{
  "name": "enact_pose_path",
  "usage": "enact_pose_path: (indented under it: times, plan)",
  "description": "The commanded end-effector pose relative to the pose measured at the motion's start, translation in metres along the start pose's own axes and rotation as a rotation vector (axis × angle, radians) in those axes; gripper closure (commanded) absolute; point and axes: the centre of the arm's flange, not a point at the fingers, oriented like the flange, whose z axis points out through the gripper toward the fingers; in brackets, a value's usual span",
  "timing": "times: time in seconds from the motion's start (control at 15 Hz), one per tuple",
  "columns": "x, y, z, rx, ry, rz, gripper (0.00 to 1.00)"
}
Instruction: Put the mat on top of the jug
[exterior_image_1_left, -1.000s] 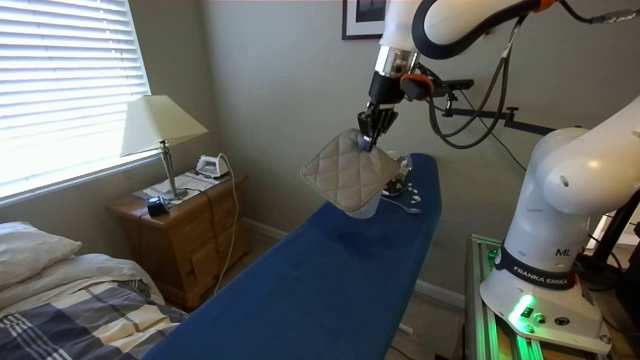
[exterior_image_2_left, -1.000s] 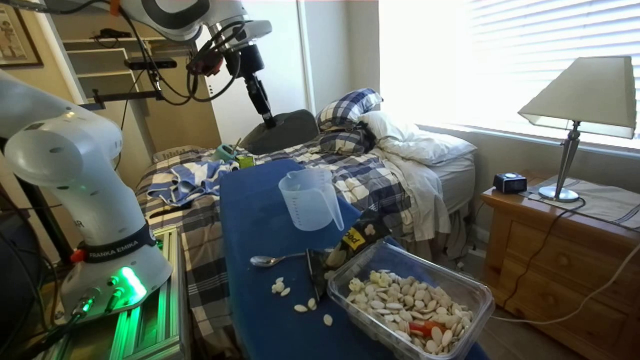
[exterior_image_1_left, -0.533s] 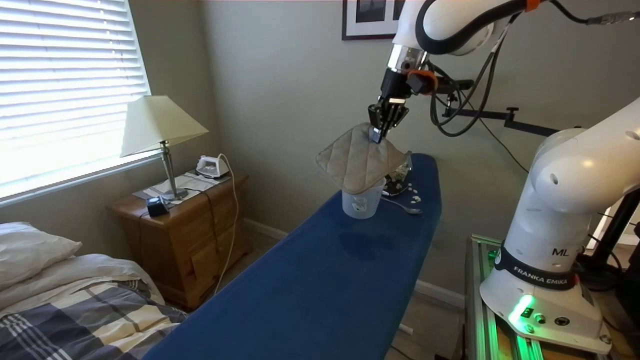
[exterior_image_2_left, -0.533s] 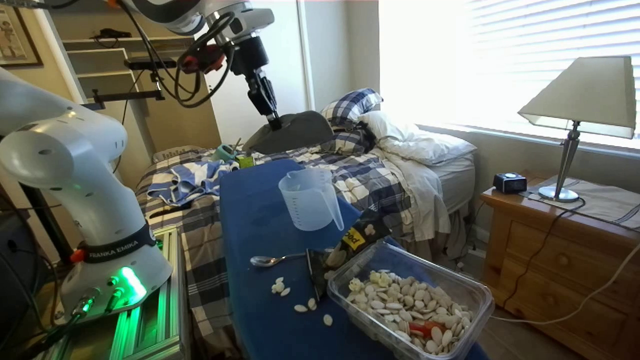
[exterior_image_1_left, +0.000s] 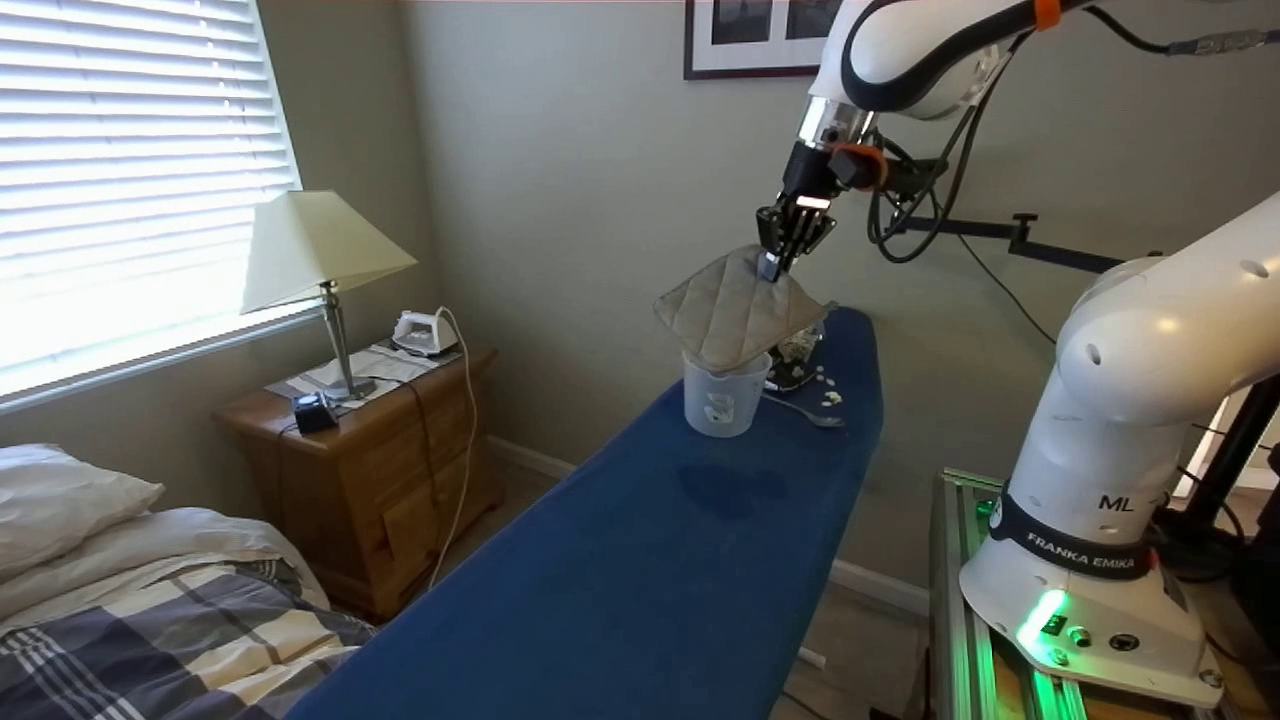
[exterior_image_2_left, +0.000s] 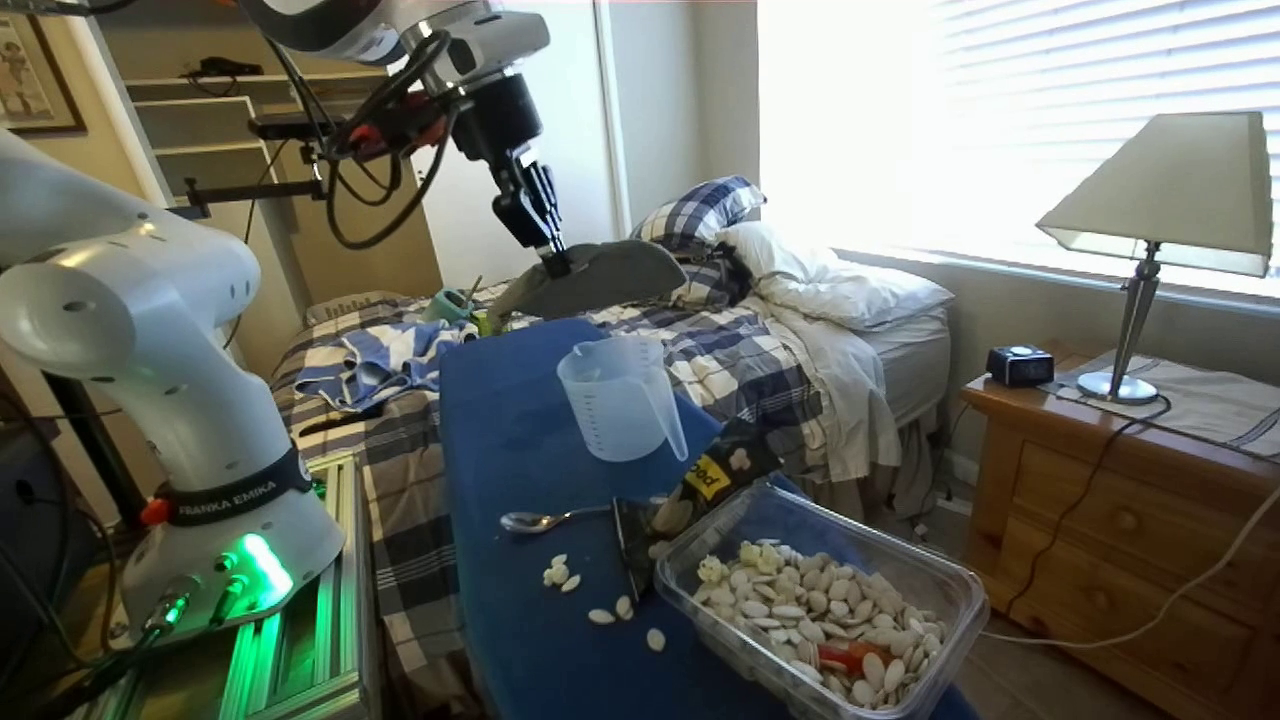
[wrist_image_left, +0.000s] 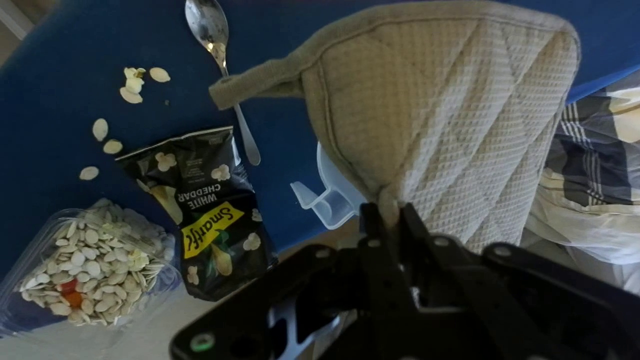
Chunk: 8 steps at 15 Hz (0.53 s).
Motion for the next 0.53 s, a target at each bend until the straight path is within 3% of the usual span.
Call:
enact_pose_path:
  times: [0.0, 0.47]
  plan:
    - [0.009, 0.014, 0.016, 0.014, -0.003, -0.008, 0.97]
    - [0.025, 0.018, 0.047, 0.062, 0.011, -0.036, 0.97]
